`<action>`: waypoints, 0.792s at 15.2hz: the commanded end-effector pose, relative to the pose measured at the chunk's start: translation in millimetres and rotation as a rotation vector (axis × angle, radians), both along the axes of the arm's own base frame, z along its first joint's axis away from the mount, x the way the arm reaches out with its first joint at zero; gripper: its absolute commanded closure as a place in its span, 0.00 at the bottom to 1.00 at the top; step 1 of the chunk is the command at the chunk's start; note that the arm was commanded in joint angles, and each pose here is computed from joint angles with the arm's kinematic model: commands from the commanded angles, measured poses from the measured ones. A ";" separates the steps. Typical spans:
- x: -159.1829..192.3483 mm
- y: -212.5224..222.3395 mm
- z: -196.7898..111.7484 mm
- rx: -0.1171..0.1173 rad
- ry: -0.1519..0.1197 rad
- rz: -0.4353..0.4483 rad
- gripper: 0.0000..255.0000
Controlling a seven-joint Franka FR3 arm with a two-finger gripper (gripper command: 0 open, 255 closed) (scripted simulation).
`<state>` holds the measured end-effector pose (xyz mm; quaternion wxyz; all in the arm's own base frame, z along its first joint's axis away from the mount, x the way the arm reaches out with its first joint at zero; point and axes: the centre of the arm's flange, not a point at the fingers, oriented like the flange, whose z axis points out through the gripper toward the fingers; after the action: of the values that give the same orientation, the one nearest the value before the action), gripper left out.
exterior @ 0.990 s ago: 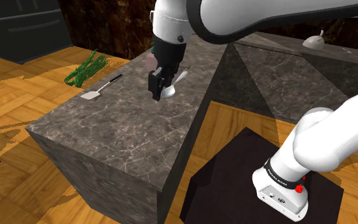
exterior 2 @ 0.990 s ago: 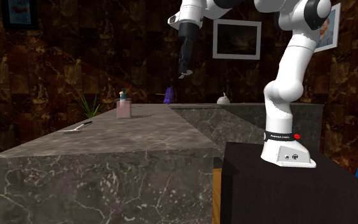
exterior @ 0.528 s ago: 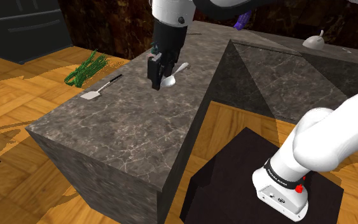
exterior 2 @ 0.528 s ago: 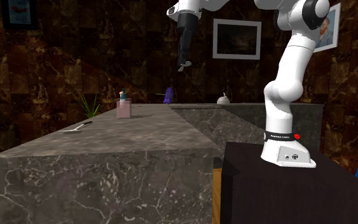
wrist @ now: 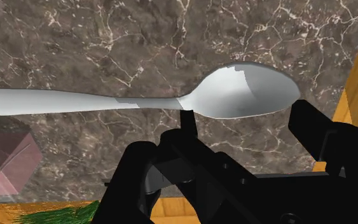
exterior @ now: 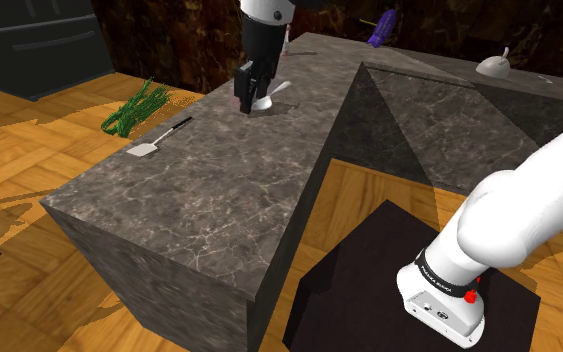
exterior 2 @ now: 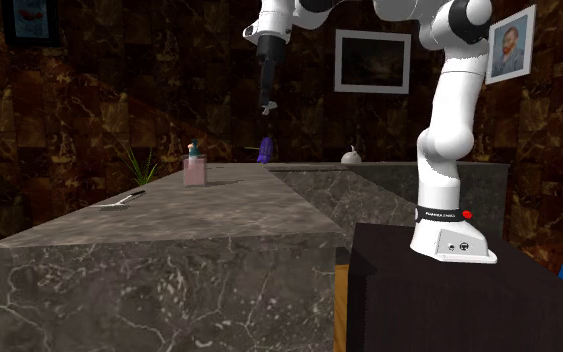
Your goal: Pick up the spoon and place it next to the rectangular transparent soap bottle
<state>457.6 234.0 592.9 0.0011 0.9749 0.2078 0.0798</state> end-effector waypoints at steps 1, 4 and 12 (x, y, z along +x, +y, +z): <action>21.8 -15.0 1.1 -0.001 0.000 0.001 1.00; 53.8 -38.3 1.2 -0.001 0.000 0.001 1.00; 139.0 -100.7 1.4 -0.001 0.000 0.001 1.00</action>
<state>586.8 140.8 593.1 0.0011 0.9748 0.2082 0.0802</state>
